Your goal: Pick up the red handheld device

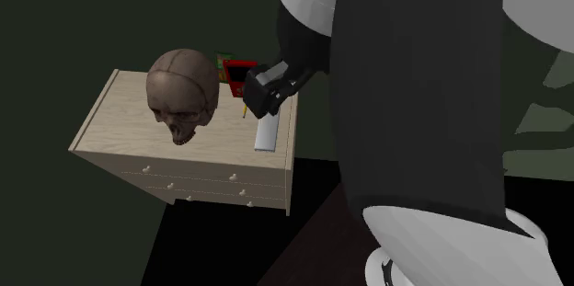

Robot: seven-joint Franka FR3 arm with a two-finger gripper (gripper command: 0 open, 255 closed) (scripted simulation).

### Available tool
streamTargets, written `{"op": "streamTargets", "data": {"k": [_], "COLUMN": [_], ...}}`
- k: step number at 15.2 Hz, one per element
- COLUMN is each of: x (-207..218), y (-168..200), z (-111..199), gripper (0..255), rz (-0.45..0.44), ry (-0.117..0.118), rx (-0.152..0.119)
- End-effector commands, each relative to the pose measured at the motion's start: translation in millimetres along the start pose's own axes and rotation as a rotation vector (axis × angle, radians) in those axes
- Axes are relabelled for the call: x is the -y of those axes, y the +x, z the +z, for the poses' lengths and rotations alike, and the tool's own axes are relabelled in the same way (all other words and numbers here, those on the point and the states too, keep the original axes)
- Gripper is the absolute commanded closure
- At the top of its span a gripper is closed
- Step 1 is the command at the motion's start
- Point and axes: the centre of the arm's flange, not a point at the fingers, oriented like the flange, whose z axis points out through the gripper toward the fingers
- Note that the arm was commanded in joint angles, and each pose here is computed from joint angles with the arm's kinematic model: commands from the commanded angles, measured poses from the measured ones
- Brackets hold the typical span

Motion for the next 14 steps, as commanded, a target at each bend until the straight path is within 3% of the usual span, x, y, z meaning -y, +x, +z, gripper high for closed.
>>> {"op": "streamTargets", "data": {"k": [1, 14], "x": [0.0, -27.0], "y": [0.0, 139.8], "z": [0.0, 120.2], "gripper": [0, 0], "rz": [0.0, -0.128], "ry": [0.0, 0.041], "rx": [0.0, 0.116]}}
